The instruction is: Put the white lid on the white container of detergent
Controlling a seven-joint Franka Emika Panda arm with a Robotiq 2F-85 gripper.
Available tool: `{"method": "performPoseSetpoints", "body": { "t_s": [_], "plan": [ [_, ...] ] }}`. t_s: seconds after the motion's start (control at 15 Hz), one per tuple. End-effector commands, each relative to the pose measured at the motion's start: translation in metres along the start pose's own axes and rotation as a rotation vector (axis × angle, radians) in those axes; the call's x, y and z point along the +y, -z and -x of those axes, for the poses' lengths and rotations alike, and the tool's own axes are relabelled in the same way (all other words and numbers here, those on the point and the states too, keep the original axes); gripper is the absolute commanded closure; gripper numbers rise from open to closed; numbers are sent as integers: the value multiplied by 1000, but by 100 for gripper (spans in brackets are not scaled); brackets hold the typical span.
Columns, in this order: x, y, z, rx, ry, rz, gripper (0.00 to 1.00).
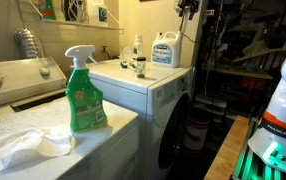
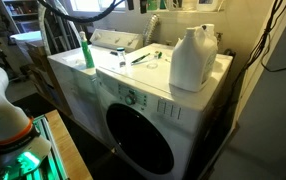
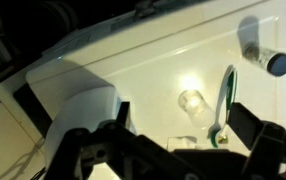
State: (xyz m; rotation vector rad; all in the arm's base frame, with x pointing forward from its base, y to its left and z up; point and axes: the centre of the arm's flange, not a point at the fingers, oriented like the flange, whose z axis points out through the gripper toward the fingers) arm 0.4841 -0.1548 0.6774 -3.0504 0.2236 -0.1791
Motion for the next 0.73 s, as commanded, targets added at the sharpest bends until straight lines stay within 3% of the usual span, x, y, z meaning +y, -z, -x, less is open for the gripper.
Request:
{"method": "performPoseSetpoints", "body": {
  "t_s": [0.0,0.13,0.2,0.67],
  "plan": [
    [-17,-11,32,-160,129,-5,0],
    [-20,-24,47,-202,228,37,0],
    [-20,-10,24,-162,146,4,0],
    [-23,-20,31,-196,211,25,0]
  ]
}}
